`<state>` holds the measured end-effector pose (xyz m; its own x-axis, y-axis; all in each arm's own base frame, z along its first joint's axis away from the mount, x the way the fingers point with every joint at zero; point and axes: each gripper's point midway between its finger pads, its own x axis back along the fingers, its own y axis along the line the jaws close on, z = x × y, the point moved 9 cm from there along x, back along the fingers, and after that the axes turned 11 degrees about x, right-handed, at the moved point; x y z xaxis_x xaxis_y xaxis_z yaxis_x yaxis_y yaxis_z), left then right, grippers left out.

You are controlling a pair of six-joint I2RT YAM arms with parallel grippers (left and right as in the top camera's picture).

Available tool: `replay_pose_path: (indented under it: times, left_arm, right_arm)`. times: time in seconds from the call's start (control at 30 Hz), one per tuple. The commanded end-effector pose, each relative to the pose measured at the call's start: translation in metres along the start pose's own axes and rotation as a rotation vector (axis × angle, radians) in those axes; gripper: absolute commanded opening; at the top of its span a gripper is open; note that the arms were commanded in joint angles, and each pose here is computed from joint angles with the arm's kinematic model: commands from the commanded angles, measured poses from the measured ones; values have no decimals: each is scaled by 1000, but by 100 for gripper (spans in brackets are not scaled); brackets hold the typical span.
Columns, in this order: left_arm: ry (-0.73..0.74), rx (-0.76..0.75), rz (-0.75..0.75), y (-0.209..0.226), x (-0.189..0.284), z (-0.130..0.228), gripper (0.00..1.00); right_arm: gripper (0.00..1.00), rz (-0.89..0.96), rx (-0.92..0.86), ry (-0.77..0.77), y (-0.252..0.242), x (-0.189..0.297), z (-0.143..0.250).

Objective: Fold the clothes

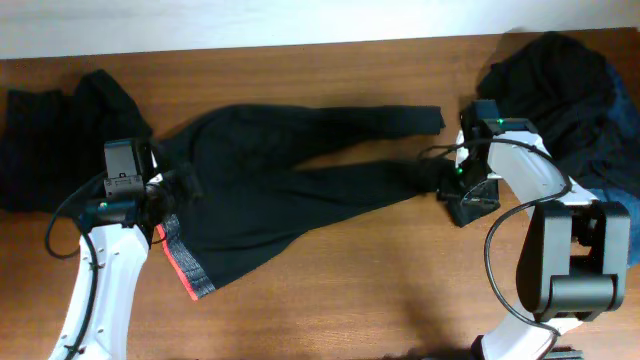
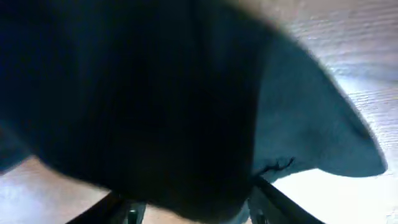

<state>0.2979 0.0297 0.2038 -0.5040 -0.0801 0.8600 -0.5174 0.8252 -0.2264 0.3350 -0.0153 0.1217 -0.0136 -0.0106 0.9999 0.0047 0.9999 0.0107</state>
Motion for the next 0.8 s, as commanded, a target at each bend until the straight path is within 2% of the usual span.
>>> replay_pose_path:
  times: [0.0, 0.03, 0.1, 0.13, 0.17, 0.3, 0.47, 0.63, 0.77]
  left_arm:
    - [-21, -2, -7, 1, 4, -2, 99]
    - [-21, -2, -7, 1, 4, -2, 99]
    - [-21, -2, -7, 1, 4, -2, 99]
    - [-20, -2, -6, 1, 4, -2, 99]
    - [-21, -2, -7, 1, 4, -2, 99]
    - [-21, -2, -7, 1, 4, -2, 99]
    - [-18, -3, -8, 2, 4, -1, 99]
    - [-18, -3, -8, 2, 4, -1, 99]
    - [-18, -3, -8, 2, 4, -1, 99]
  right_arm:
    - [44, 76, -16, -28, -8, 0, -2]
    - [32, 79, -16, -35, -8, 0, -3]
    - [13, 79, -16, -40, -8, 1, -4]
    - [5, 79, -17, -43, -8, 1, -5]
    - [3, 79, -17, -45, -8, 1, -5]
    - [4, 80, -17, -52, -8, 11, -8]
    - [4, 107, -15, -66, -11, 47, -20]
    - [4, 146, 84, -114, -14, 90, -32]
    - [4, 232, 130, -146, -20, 102, -39]
